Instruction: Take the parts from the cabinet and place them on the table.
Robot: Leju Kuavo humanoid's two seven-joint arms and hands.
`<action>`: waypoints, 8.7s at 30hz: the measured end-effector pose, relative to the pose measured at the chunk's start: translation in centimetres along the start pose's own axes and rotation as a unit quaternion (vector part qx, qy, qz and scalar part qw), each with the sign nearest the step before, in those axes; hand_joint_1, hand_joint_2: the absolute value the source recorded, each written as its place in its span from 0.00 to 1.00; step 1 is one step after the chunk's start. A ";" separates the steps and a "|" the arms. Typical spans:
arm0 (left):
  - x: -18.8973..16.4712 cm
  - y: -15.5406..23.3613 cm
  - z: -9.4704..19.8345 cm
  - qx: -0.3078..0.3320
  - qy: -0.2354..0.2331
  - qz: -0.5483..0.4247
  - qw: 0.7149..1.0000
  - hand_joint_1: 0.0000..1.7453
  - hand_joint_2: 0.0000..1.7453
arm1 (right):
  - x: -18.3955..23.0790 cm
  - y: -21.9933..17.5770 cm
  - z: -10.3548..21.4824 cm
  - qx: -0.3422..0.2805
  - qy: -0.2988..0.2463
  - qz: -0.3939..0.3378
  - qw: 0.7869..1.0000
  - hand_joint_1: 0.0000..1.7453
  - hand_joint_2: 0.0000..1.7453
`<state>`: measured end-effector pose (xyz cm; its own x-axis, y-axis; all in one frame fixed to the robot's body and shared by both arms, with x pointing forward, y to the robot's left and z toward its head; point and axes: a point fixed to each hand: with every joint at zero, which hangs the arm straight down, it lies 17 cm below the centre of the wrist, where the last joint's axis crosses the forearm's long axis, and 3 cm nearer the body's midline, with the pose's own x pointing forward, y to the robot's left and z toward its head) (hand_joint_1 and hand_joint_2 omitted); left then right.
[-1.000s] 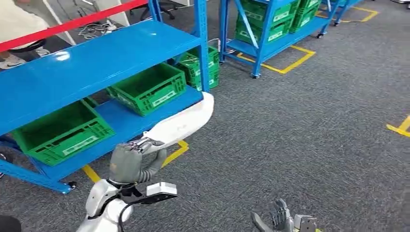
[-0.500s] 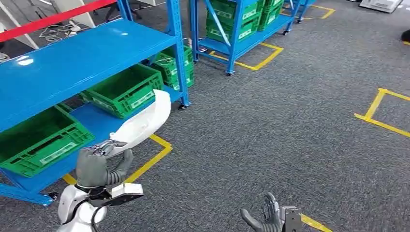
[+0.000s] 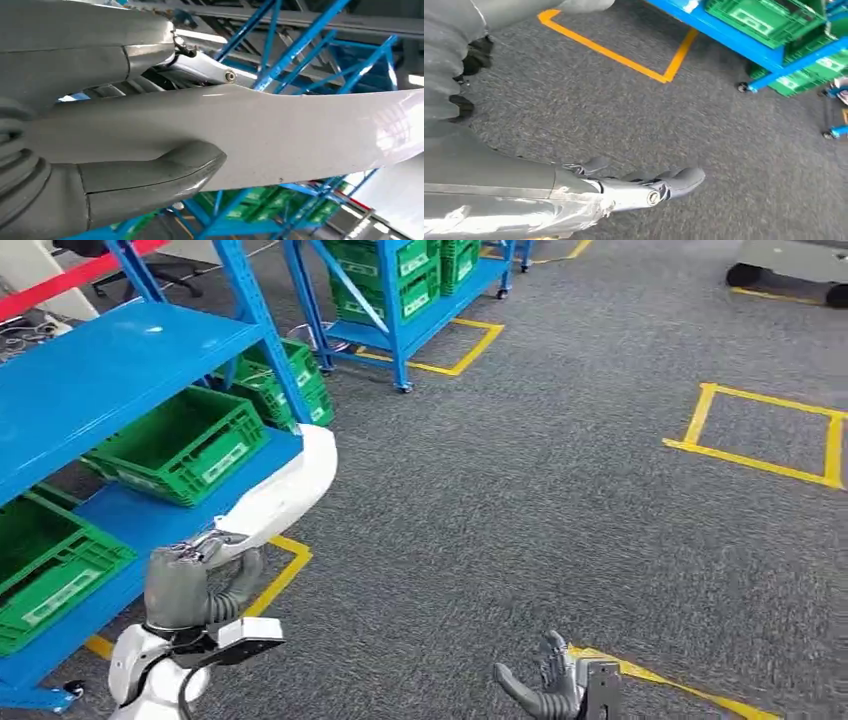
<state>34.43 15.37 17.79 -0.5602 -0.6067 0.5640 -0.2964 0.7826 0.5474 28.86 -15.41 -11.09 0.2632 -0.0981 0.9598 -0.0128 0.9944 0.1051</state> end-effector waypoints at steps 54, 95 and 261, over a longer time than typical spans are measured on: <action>4.3 -5.8 -0.7 -0.044 0.015 0.053 0.998 1.00 1.00 | 2.0 -3.9 2.0 -0.008 -0.039 -0.031 0.999 0.00 1.00; 3.8 -5.8 0.4 -0.073 0.011 0.087 0.994 1.00 1.00 | 0.5 -3.3 0.9 -0.003 -0.011 -0.037 0.999 0.00 1.00; -5.9 -0.9 -1.7 0.002 0.130 0.035 0.991 1.00 1.00 | -17.9 -9.9 13.0 -0.073 0.371 0.064 0.924 0.00 1.00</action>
<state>39.35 18.04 15.03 -0.3606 -0.5661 0.7413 -0.2682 0.8241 0.4988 11.70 -24.04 -25.91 0.8578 0.0224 0.5136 0.0250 0.9960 -0.0852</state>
